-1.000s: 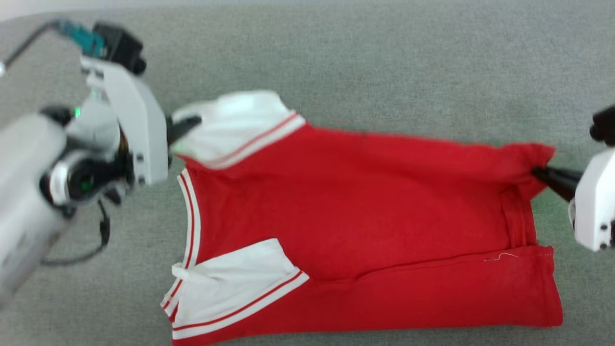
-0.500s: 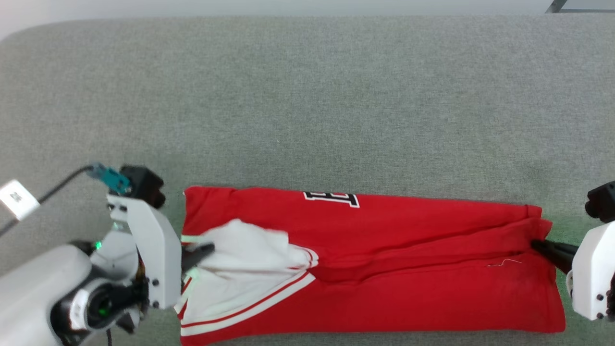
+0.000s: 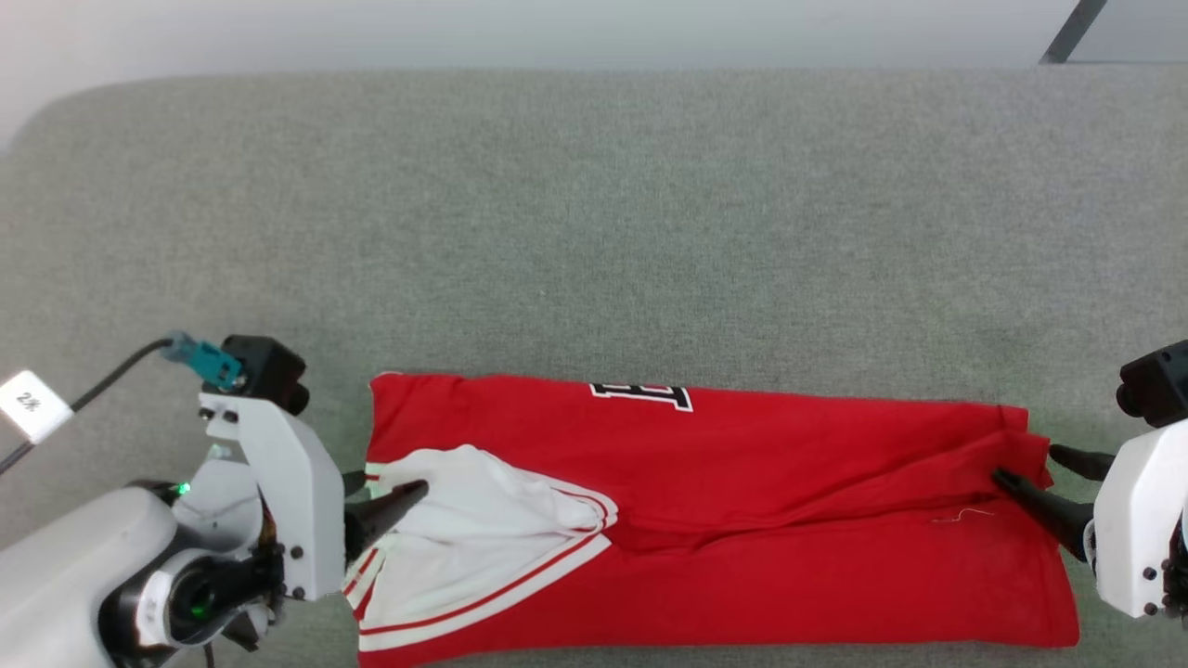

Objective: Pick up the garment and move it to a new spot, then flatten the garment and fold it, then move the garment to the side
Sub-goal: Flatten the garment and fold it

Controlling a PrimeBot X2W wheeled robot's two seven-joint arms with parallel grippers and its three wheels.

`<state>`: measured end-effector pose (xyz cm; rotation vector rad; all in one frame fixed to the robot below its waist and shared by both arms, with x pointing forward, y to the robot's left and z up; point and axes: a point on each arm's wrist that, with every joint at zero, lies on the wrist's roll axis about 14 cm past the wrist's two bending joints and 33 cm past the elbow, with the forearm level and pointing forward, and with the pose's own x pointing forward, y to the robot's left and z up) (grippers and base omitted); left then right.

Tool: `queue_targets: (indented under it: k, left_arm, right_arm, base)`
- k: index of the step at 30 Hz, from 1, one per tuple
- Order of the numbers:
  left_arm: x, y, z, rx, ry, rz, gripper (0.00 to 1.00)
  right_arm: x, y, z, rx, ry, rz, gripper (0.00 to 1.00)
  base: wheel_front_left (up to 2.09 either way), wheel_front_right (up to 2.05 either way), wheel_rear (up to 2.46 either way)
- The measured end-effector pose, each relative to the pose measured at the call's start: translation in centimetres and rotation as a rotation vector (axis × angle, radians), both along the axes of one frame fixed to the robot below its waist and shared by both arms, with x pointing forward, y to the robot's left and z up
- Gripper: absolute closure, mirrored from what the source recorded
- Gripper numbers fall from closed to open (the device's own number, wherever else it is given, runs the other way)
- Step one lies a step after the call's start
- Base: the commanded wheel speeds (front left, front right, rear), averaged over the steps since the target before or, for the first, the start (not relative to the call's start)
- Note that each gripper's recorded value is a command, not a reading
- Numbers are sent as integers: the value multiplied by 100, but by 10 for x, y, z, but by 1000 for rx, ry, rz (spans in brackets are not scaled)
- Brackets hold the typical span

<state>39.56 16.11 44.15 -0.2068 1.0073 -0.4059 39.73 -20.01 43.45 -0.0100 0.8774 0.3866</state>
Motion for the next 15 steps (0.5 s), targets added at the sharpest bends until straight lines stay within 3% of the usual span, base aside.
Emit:
queue_targets:
  k: [6,15]
  left_arm:
    - [0,5,26,-26,-103,43,0]
    - [-4,23,70,-68,-435,159,0]
  right_arm:
    - [-5,0,20,10,-48,-7,0]
    - [-22,-5,40,64,-144,-104,0]
  base:
    - [0,0,0]
    - [0,0,0]
